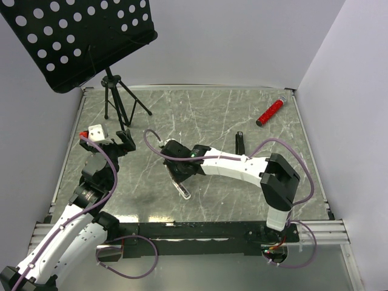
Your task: Load the staples into the stapler
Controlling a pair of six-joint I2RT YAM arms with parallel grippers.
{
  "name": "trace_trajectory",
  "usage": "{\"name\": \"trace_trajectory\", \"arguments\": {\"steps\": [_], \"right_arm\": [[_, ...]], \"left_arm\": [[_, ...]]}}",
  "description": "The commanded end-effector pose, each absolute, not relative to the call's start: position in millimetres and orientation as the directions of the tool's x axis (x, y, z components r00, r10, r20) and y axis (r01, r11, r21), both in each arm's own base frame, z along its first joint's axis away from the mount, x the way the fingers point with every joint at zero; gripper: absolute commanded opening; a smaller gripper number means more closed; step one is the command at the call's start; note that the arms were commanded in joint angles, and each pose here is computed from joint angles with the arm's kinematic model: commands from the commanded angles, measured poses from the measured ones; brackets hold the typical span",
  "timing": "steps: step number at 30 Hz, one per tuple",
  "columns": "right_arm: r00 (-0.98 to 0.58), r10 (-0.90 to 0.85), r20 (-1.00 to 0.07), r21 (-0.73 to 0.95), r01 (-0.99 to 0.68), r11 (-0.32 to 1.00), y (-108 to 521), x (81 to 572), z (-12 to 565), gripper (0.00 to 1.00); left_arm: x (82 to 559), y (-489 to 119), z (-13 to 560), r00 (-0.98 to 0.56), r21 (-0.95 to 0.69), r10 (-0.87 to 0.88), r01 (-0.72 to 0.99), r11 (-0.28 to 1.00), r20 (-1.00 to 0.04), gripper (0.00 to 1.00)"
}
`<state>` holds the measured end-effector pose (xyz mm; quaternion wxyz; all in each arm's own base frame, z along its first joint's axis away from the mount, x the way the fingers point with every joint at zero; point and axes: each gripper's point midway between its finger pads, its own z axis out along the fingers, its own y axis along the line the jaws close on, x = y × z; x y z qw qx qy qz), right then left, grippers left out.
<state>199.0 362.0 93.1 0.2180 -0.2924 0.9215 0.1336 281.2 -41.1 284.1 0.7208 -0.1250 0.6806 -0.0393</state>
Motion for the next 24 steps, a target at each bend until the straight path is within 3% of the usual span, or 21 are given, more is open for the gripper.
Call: {"name": "trace_trajectory", "arguments": {"steps": [1, 24], "right_arm": [[-0.73, -0.475, -0.492, 0.11, -0.593, 0.797, 367.4, 200.7, 79.8, 0.23], [-0.728, -0.495, -0.475, 0.084, -0.597, 0.798, 357.2, 195.5, 60.1, 0.23]], "left_arm": [[280.5, -37.7, 290.7, 0.1, -0.253, -0.242, -0.122, 0.96, -0.965, 0.97], [281.8, -38.3, 289.8, 0.097, -0.25, -0.239, -0.123, 0.96, -0.966, 0.97]]}}
